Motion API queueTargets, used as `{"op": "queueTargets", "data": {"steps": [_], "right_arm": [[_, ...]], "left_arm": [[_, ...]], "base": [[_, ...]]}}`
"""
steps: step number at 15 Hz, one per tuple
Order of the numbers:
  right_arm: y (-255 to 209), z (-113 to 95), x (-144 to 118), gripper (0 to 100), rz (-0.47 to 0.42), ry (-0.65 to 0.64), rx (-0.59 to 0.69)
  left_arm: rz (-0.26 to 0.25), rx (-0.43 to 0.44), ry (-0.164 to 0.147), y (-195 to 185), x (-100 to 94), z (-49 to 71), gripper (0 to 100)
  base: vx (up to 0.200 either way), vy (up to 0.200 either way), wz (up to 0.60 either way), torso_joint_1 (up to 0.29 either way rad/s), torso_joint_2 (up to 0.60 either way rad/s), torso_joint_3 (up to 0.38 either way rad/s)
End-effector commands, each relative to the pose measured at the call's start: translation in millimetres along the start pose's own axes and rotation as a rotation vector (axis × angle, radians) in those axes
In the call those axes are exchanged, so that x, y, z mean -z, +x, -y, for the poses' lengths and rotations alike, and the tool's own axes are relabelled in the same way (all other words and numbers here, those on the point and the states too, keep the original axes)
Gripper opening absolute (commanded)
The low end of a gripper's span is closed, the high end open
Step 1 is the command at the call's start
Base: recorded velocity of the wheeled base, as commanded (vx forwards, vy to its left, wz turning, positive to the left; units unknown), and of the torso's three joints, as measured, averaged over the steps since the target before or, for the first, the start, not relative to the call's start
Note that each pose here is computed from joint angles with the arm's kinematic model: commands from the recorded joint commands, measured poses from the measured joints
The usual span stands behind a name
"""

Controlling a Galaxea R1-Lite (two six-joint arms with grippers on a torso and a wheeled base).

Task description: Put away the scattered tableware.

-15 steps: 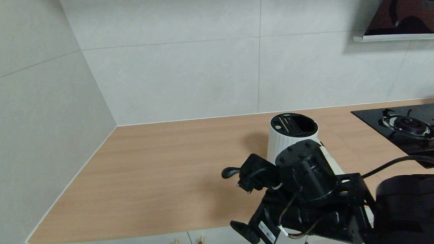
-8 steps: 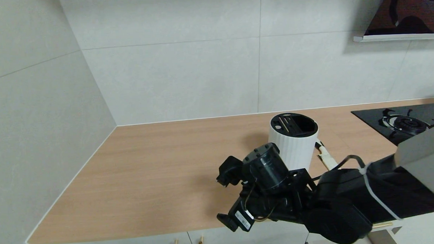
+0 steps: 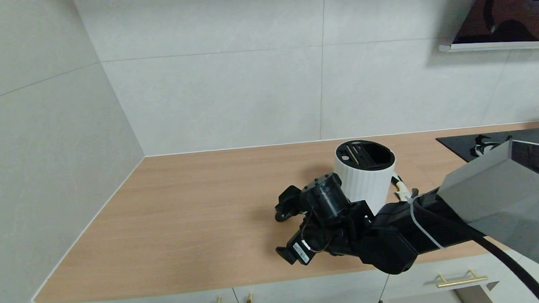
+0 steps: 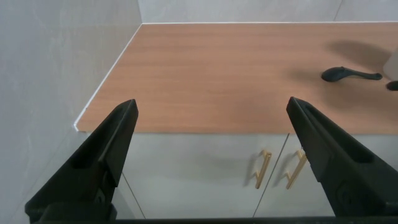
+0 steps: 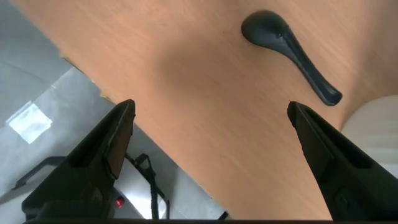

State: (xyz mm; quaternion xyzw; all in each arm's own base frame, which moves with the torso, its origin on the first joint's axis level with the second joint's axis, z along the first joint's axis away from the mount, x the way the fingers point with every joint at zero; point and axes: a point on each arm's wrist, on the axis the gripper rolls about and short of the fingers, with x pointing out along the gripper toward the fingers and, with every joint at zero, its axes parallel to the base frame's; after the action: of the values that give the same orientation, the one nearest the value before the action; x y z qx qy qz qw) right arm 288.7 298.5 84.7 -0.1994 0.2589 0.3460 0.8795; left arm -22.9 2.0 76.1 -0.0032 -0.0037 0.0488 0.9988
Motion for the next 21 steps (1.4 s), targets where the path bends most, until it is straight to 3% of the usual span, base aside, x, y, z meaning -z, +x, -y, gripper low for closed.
{"op": "queueTargets", "data": {"steps": [1, 6, 11, 16, 21], "right_arm": [[14.2, 2.3, 3.9, 100, 0.002, 0.003, 0.011], [47.0, 4.4, 6.5, 100, 0.001, 0.007, 0.053], [49.3, 31.1, 3.0, 100, 0.013, 0.043, 0.139], [73.8, 46.0, 19.5, 100, 0.028, 0.028, 0.151], [93.1, 54.7, 16.8, 100, 0.068, 0.018, 0.106]], "left_arm": [[-0.001, 0.001, 0.000, 0.0, 0.0, 0.0, 100], [-0.001, -0.001, 0.000, 0.0, 0.0, 0.0, 100], [-0.001, 0.009, 0.008, 0.0, 0.0, 0.1, 100], [-0.001, 0.010, 0.008, 0.0, 0.0, 0.2, 100], [-0.001, 0.012, 0.008, 0.0, 0.0, 0.3, 100]], "base": [[0.000, 0.000, 0.00, 0.000, 0.00, 0.000], [0.000, 0.000, 0.00, 0.000, 0.00, 0.000], [0.000, 0.000, 0.00, 0.000, 0.00, 0.000], [0.000, 0.000, 0.00, 0.000, 0.00, 0.000], [0.000, 0.000, 0.00, 0.000, 0.00, 0.000]]}}
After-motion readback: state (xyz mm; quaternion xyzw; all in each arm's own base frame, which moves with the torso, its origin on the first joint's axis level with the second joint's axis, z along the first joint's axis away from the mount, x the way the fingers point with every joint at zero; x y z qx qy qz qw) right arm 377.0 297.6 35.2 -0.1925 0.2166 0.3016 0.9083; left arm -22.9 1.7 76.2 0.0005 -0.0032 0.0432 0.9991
